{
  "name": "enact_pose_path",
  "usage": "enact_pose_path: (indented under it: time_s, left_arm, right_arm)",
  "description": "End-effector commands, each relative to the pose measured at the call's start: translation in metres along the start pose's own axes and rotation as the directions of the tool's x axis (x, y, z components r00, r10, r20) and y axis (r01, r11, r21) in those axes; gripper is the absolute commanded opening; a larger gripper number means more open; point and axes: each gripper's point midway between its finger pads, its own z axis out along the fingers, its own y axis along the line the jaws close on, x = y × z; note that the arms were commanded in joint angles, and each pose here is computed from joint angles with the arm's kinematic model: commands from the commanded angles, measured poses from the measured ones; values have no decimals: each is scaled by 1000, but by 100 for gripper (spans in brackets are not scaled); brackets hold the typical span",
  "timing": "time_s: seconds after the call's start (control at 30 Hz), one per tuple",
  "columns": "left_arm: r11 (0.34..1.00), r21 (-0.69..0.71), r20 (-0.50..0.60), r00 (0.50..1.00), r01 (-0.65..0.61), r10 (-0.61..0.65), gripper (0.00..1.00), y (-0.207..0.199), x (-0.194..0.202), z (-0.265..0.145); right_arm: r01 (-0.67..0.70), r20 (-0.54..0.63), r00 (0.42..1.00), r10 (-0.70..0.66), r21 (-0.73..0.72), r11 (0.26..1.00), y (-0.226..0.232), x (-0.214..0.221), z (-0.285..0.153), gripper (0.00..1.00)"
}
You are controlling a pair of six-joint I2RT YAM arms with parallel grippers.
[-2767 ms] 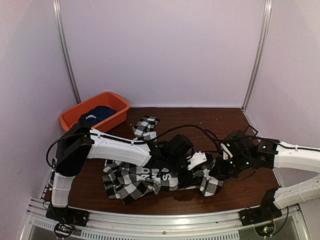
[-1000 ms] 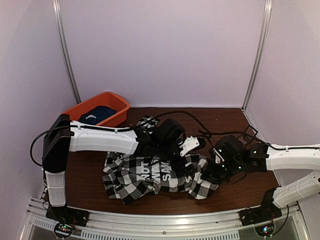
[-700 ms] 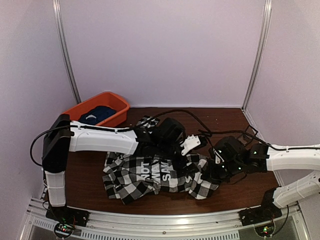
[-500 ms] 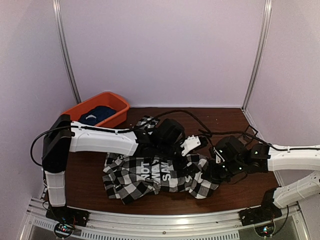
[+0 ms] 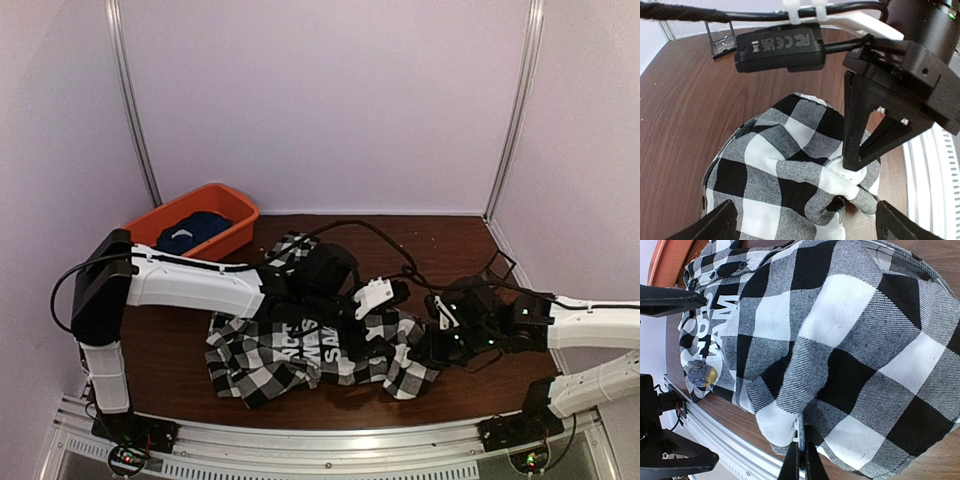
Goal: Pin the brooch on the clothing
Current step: Pin the brooch at the center of the board.
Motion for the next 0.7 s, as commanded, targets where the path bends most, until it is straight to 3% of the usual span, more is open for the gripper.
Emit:
enact_pose_path:
  time_s: [0.0,0.67]
  left_arm:
    - [996,35,55,995,-87,85,98,-13,-23,-5]
    - [998,59,-63,998,-27,31,98,-17,16,43]
  right_arm:
    - [11,20,1000,-12,5,1000,-1,-1,-7,0]
    - [-16,91,996,15,9,1000,6,-17,-24,0]
